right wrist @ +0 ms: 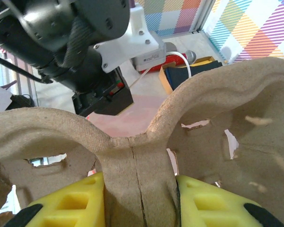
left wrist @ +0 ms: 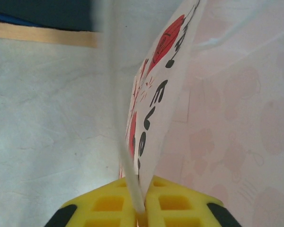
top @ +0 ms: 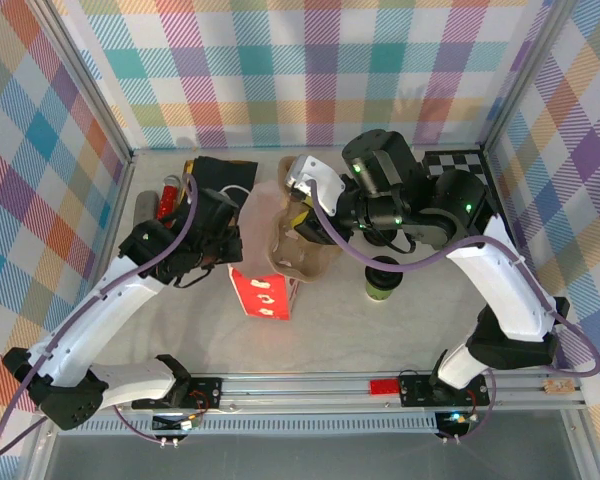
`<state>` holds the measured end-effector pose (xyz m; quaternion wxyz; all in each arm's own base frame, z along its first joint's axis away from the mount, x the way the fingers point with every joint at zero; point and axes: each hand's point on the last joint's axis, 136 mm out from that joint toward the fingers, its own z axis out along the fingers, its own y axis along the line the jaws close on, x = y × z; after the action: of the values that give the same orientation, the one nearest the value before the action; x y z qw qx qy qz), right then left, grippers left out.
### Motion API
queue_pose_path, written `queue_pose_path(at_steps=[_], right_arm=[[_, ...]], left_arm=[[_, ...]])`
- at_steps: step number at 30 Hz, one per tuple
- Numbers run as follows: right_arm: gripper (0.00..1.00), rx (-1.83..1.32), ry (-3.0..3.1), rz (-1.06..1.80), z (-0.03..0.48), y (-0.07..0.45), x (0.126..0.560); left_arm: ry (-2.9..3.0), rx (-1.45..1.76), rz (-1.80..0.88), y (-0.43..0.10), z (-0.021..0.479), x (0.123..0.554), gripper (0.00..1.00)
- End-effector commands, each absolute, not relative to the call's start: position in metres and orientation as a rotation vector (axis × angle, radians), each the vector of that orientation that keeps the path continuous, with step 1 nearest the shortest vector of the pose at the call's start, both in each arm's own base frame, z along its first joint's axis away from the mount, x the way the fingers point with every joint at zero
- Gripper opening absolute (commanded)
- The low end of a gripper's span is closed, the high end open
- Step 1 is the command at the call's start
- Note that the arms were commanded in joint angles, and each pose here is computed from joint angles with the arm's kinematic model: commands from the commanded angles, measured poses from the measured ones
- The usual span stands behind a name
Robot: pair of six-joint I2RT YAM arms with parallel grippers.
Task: Pack the takeout coffee
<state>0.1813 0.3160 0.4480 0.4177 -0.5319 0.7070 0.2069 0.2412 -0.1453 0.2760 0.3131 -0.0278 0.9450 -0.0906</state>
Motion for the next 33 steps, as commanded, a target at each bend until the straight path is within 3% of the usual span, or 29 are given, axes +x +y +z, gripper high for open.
queue_pose_path(at_steps=[1, 9, 18, 25, 33], right_arm=[[0.23, -1.297, 1.776, 0.583, 0.457, 0.323, 0.178], [0.22, -1.306, 1.834, 0.568, 0.438, 0.332, 0.185], [0.23, -1.312, 1.819, 0.555, 0.436, 0.352, 0.198], [0.23, -1.343, 1.803, 0.575, 0.432, 0.372, 0.205], [0.24, -1.452, 1.839, 0.558, 0.400, 0.392, 0.211]], left_arm=[[2.465, -0.164, -0.207, -0.137, 0.276, 0.229, 0.17], [2.410, -0.157, -0.325, -0.153, 0.286, 0.209, 0.33], [2.280, -0.164, -0.268, -0.123, 0.327, 0.207, 0.71], [2.228, -0.189, -0.316, -0.105, 0.348, 0.214, 0.74], [2.305, -0.226, -0.401, -0.101, 0.339, 0.248, 0.75]])
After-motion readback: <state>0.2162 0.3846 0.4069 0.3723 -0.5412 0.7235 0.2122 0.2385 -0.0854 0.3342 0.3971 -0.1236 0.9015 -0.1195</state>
